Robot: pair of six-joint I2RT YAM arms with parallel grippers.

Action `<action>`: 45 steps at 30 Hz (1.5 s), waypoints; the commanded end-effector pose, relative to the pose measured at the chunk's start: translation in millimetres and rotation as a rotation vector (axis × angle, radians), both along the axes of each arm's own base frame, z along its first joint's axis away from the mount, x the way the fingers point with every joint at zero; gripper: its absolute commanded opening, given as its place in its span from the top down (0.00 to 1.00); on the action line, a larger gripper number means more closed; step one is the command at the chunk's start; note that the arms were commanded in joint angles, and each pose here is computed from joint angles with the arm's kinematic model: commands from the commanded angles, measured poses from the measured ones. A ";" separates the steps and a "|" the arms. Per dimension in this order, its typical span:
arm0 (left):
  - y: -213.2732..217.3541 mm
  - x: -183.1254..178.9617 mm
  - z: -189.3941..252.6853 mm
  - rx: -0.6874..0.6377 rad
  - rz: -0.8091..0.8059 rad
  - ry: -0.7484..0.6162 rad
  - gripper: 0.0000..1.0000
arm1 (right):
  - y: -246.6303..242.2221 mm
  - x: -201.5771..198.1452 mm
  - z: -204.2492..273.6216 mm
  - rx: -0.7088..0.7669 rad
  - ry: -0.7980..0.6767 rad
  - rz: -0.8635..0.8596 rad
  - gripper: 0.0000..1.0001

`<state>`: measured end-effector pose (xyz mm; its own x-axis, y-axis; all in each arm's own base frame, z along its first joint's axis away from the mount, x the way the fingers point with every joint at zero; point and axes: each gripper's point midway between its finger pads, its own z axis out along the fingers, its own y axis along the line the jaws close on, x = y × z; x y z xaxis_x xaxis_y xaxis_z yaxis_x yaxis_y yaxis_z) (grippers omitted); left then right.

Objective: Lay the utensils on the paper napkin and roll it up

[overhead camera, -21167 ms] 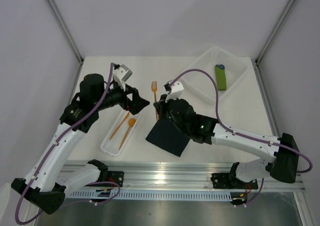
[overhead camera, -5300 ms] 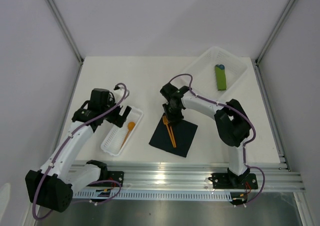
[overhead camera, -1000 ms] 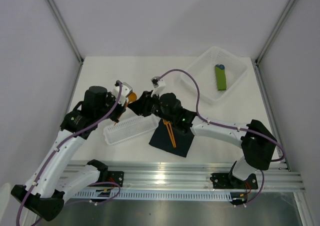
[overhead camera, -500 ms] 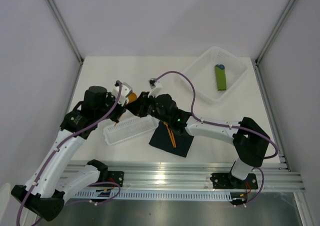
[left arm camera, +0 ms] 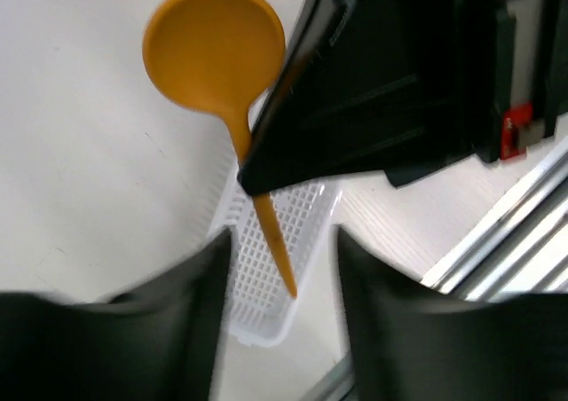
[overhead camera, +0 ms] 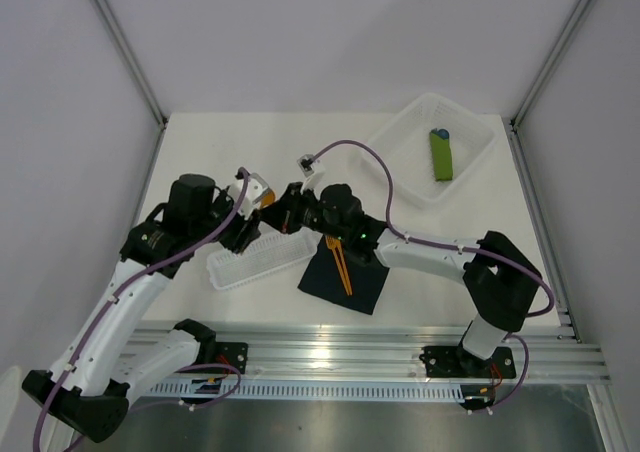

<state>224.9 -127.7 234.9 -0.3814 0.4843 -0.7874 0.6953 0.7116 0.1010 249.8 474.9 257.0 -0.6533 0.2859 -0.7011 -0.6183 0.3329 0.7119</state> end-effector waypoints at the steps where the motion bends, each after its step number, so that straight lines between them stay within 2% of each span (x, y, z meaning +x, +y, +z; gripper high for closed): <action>1: -6.1 -19.8 15.2 -0.014 -0.102 0.007 0.38 | -20.8 -1.5 28.4 0.003 -0.147 0.033 1.00; 3: -6.7 -29.2 21.8 -0.013 -0.141 0.010 0.27 | -31.6 -3.5 31.1 -0.049 -0.201 0.033 1.00; 4: -5.4 -36.0 32.7 -0.017 -0.153 0.006 0.23 | -43.2 -7.9 45.6 -0.079 -0.296 0.035 1.00; 5: -5.8 -40.4 36.3 -0.022 -0.167 0.007 0.22 | -50.1 -13.0 45.1 -0.117 -0.322 0.050 1.00; 8: -10.0 -56.3 52.8 -0.045 -0.243 -0.009 0.21 | -70.2 -40.8 74.6 -0.111 -0.481 0.138 1.00; 12: -24.2 -73.5 65.2 -0.102 -0.367 -0.006 0.22 | -89.8 -73.6 103.9 -0.068 -0.610 0.229 1.00; 15: -36.1 -80.0 73.7 -0.166 -0.424 0.000 0.24 | -96.5 -94.4 122.0 -0.026 -0.670 0.293 1.00; 17: -44.7 -89.9 83.7 -0.222 -0.481 0.002 0.30 | -95.9 -103.8 129.8 -0.015 -0.702 0.313 1.00; 21: -53.3 -111.5 99.7 -0.293 -0.582 -0.004 0.34 | -92.8 -121.3 143.4 0.010 -0.740 0.355 1.00; 28: -60.6 -124.7 108.1 -0.352 -0.647 -0.004 0.35 | -85.2 -138.5 160.9 0.052 -0.795 0.398 1.00; 32: -66.5 -119.0 101.1 -0.384 -0.618 0.035 0.41 | -83.6 -139.0 166.4 0.070 -0.806 0.396 1.00; 36: -68.7 -108.0 101.0 -0.390 -0.569 0.030 0.52 | -80.8 -136.9 166.5 0.071 -0.798 0.390 1.00; 44: -72.0 -105.9 104.8 -0.412 -0.567 0.028 0.54 | -76.1 -137.4 165.2 0.095 -0.788 0.396 1.00; 45: -72.6 -106.6 103.7 -0.414 -0.572 0.032 0.59 | -75.4 -137.3 165.7 0.098 -0.789 0.397 1.00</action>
